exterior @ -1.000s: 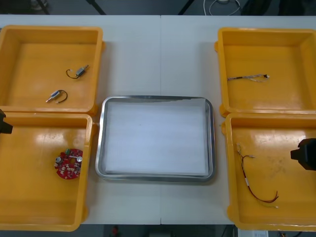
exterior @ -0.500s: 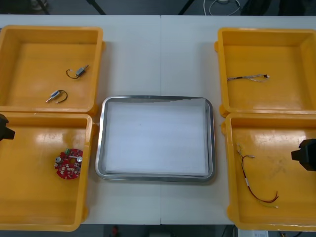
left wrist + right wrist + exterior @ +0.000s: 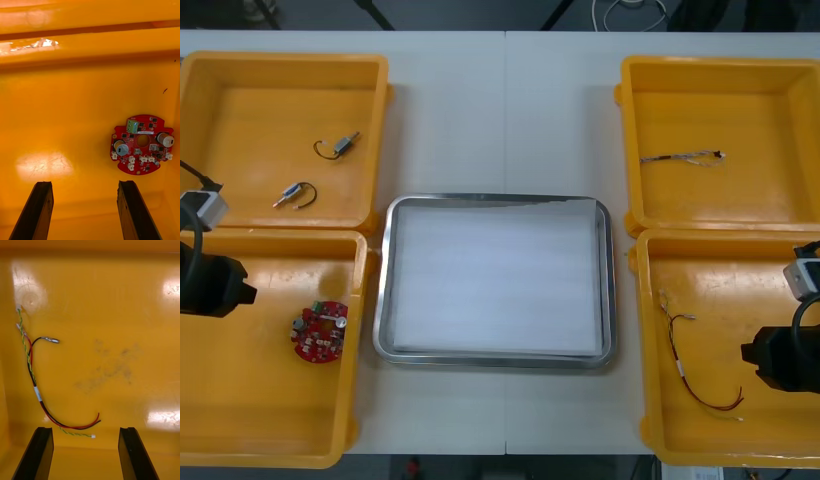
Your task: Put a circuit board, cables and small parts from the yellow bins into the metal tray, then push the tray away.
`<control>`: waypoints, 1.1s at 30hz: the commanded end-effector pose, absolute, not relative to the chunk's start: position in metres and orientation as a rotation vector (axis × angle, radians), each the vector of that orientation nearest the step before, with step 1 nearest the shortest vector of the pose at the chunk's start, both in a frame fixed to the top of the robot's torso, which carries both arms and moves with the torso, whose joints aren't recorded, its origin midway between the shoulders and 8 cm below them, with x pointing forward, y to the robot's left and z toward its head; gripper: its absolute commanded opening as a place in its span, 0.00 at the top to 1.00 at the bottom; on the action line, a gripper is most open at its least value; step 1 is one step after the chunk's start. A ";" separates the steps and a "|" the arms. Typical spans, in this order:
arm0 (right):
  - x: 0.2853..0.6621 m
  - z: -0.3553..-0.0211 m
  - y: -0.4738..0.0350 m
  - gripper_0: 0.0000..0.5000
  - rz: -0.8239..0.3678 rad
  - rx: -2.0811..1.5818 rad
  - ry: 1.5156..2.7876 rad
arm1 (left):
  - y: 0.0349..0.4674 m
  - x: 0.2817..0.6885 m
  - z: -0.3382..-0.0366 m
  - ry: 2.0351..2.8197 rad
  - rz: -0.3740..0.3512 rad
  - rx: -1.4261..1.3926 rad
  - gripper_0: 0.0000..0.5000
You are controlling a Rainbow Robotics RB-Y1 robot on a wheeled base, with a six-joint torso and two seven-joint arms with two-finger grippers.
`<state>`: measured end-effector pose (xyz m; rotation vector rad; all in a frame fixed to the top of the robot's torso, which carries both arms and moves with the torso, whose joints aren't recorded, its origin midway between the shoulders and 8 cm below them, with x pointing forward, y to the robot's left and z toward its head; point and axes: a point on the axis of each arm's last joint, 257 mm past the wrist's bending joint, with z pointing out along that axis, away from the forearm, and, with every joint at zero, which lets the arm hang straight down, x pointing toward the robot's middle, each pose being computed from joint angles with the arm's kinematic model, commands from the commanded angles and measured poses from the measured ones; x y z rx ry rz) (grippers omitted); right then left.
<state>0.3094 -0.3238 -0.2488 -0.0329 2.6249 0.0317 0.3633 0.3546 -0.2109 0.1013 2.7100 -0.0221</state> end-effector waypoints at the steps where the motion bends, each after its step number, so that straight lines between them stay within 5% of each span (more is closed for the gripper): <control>1: 0.300 -0.262 -0.309 0.00 0.018 -0.082 2.609 | 0.335 0.360 -0.228 2.697 -0.088 -0.024 0.00; 33: 0.305 -0.357 -0.260 0.00 0.033 -0.252 2.624 | 0.304 0.375 -0.301 2.675 -0.053 -0.102 0.00</control>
